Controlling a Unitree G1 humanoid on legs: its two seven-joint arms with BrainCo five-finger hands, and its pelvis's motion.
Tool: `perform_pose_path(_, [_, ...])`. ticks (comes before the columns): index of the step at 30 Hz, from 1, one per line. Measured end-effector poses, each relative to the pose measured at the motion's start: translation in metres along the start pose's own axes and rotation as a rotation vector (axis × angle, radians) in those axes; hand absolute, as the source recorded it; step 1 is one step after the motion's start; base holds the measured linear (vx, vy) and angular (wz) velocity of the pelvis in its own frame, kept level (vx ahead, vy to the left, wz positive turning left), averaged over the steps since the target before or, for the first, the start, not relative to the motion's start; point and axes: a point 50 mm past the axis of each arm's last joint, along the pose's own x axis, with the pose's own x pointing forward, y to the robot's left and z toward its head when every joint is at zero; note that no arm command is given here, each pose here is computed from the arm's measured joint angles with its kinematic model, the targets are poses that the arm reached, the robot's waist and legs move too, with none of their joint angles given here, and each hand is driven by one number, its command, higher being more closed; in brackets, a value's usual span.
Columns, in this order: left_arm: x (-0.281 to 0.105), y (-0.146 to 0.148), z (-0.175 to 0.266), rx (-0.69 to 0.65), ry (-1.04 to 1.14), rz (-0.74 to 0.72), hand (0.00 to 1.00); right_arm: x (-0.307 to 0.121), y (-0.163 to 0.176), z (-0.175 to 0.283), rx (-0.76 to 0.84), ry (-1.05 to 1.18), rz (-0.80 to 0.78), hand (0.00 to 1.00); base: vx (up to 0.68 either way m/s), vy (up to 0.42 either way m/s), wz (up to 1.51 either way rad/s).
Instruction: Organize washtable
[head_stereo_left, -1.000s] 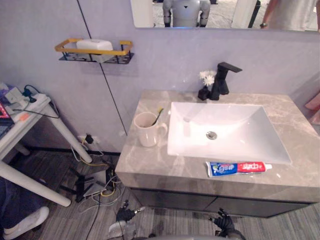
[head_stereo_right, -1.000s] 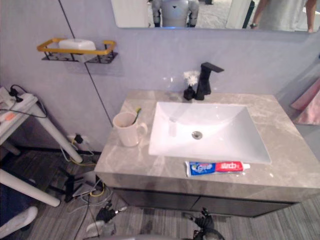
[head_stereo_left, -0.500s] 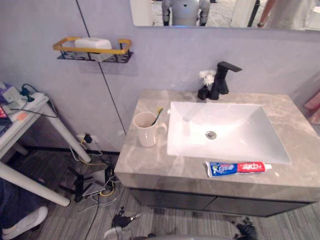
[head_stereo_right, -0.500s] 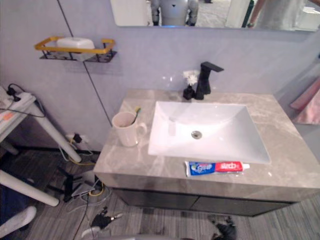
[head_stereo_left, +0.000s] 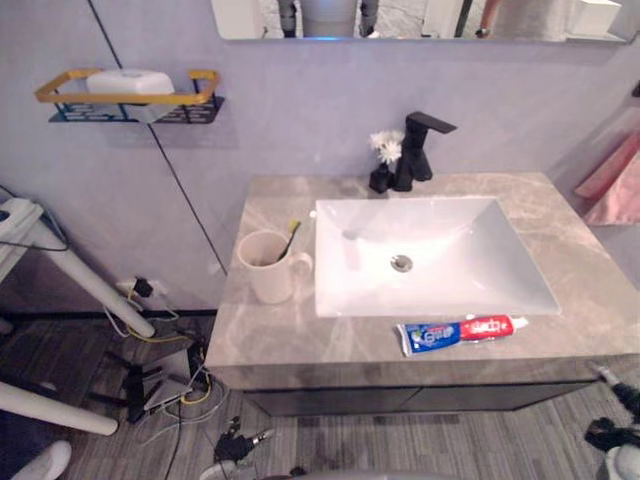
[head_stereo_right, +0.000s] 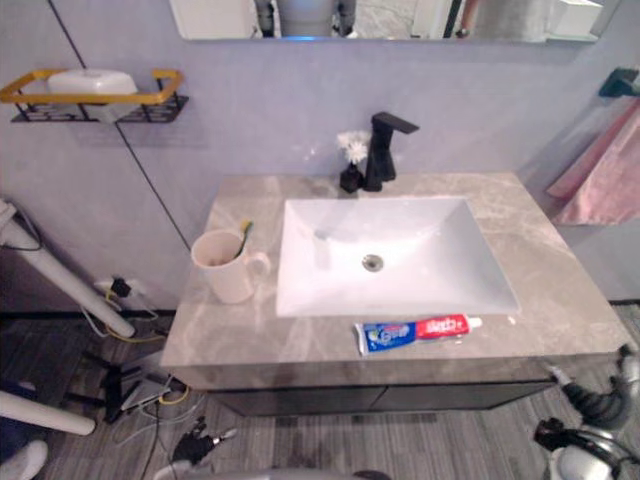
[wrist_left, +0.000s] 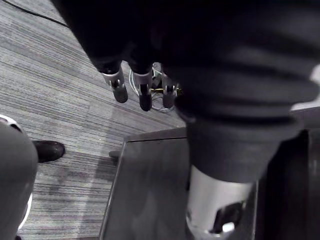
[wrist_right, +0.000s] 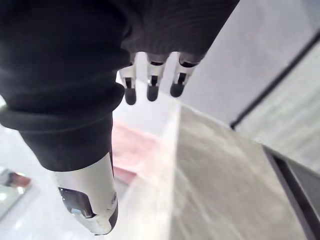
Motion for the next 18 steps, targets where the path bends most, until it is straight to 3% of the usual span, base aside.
perform_pose_path(4, [-0.002, -0.002, -0.005, 0.0, 0.01, -0.021, 0.0, 0.008, -0.032, 0.04, -0.11, -0.183, -0.127, 0.0, 0.0, -0.011, -0.16])
perform_pose_path(7, [-0.003, 0.003, -0.007, 0.014, 0.018, -0.015, 0.0, 0.016, -0.028, 0.053, -0.148, -0.248, -0.106, 0.0, 0.0, -0.007, -0.05])
perform_pose_path(10, [-0.002, 0.004, -0.007, 0.035, 0.024, -0.036, 0.0, 0.027, 0.001, 0.083, -0.156, -0.411, 0.038, 0.0, -0.06, 0.012, -0.15])
perform_pose_path(15, [-0.001, 0.001, -0.005, 0.101, 0.005, -0.073, 0.0, 0.027, 0.061, 0.134, -0.245, -0.711, 0.483, 0.0, -0.08, 0.013, 0.13])
perform_pose_path(18, [0.0, -0.001, -0.001, 0.11, -0.008, -0.086, 0.0, 0.024, 0.084, 0.138, -0.321, -0.767, 0.687, 0.0, -0.07, 0.023, 0.27])
